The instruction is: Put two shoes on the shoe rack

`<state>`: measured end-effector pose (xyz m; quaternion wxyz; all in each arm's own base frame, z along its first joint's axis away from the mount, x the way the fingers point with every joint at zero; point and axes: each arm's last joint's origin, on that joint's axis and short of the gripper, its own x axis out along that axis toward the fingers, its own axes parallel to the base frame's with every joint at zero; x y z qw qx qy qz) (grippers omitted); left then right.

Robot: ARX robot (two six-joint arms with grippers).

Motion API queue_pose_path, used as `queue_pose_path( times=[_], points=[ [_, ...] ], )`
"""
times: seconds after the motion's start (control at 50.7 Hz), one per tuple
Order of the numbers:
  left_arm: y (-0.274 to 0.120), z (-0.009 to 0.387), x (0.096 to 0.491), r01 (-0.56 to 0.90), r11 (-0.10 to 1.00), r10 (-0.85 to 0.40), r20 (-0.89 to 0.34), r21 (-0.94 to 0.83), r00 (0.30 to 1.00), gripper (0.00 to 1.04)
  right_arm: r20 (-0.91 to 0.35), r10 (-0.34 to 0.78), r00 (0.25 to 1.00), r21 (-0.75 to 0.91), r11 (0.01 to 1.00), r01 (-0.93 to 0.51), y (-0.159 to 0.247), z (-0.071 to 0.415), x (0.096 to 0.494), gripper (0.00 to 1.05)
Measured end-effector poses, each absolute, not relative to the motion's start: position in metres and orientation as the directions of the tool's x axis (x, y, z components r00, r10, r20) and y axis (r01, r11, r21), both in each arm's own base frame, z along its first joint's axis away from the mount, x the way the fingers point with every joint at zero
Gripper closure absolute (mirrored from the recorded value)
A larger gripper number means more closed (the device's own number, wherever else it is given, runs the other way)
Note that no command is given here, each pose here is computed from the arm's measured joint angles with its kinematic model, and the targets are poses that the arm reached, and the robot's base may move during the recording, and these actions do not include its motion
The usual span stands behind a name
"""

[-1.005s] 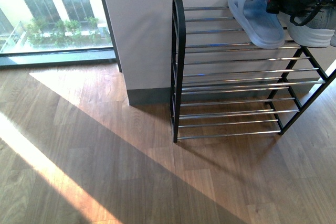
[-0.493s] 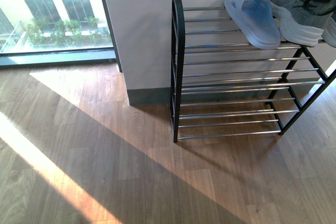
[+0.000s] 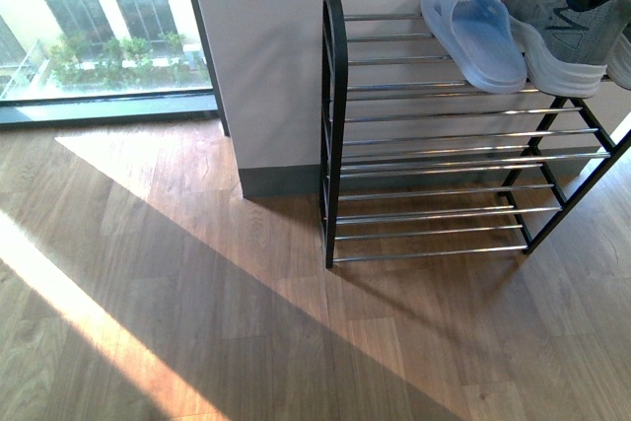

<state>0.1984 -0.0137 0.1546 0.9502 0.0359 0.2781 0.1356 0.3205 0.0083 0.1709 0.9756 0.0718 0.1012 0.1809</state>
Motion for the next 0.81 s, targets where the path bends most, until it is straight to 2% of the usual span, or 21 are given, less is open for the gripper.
queue_pose_path(
  times=[0.276,0.512,0.571,0.65,0.69,0.808],
  points=[
    [-0.014,0.155,0.198,-0.238,0.961,0.278,-0.519,0.144,0.809,1.03,-0.086,0.397,0.914,0.157,0.911,-0.381,-0.009,0.167,0.272,0.09],
    [-0.014,0.155,0.198,-0.238,0.961,0.278,-0.519,0.144,0.809,1.03,-0.056,0.349,0.935,0.162,0.928,-0.337,-0.016,0.153,0.262,0.1],
    [-0.014,0.155,0.198,-0.238,0.961,0.278,-0.519,0.144,0.809,1.03,-0.034,0.198,0.98,0.098,0.976,-0.194,-0.013,0.156,0.258,0.2],
    [-0.014,0.155,0.198,-0.237,0.961,0.277,-0.519,0.143,0.809,1.03,-0.019,0.043,0.999,0.049,0.998,-0.043,-0.013,0.16,0.247,0.32],
    [-0.014,0.155,0.198,-0.238,0.961,0.278,-0.519,0.144,0.809,1.03,-0.008,0.008,1.0,0.033,0.999,-0.007,-0.013,0.162,0.238,0.41],
    [-0.014,0.155,0.198,-0.238,0.96,0.278,-0.519,0.144,0.808,1.03,-0.007,-0.023,1.0,0.022,0.999,0.023,-0.006,0.162,0.224,0.56]
  ],
)
